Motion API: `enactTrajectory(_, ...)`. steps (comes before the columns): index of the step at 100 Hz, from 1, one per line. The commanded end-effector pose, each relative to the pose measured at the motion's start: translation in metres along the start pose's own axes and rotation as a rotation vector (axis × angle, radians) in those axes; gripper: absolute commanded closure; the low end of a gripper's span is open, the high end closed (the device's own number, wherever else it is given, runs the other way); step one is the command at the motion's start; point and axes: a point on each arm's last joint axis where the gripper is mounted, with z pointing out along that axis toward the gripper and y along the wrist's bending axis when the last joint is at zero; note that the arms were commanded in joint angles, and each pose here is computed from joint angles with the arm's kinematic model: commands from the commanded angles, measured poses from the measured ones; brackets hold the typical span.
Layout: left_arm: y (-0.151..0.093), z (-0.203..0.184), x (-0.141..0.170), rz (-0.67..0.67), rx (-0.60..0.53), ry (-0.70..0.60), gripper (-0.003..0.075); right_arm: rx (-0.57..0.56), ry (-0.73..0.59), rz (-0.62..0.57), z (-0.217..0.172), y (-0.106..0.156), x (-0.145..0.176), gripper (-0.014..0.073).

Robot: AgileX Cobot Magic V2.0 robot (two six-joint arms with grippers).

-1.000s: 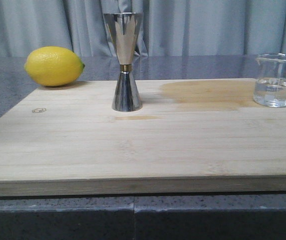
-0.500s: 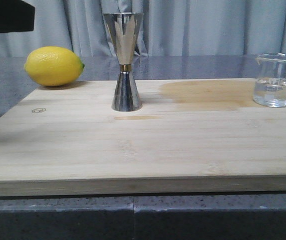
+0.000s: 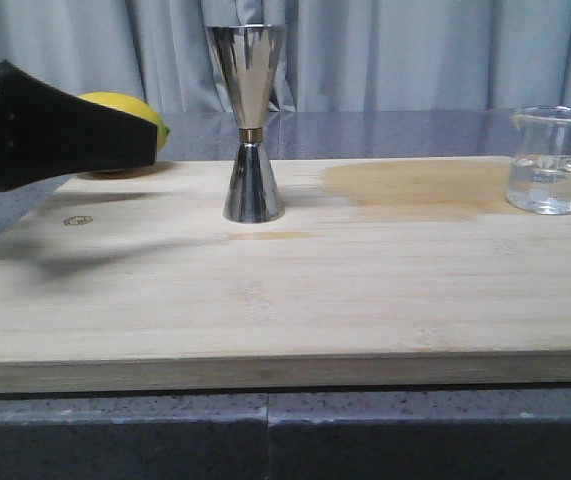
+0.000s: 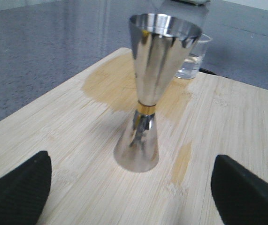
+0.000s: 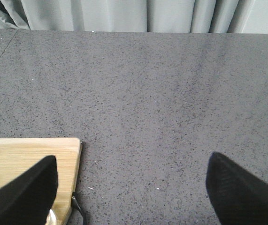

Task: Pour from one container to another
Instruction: 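Move the left gripper to the steel jigger and close around its waist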

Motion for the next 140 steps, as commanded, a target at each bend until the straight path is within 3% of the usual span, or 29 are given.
enactTrajectory(1,-0.005,0.011,-0.028,0.048,0.077,-0.149,0.0081,0.005,-0.116,-0.010,-0.006,-0.001,-0.017,0.0010)
enactTrajectory(31,0.005,0.046,-0.037,0.085,0.160,-0.152,0.0081,0.005,-0.116,-0.010,-0.006,-0.001,-0.017,0.0010)
enactTrajectory(56,0.000,0.066,-0.039,0.099,0.222,-0.151,0.0083,0.005,-0.116,-0.010,-0.006,-0.001,-0.017,0.0011)
enactTrajectory(99,-0.004,0.071,-0.041,0.108,0.232,-0.146,0.0297,0.005,-0.130,-0.010,-0.006,-0.001,-0.018,0.0011)
enactTrajectory(140,0.000,0.072,-0.039,0.109,0.195,-0.117,0.0314,0.005,-0.130,-0.010,-0.006,-0.001,-0.018,0.0011)
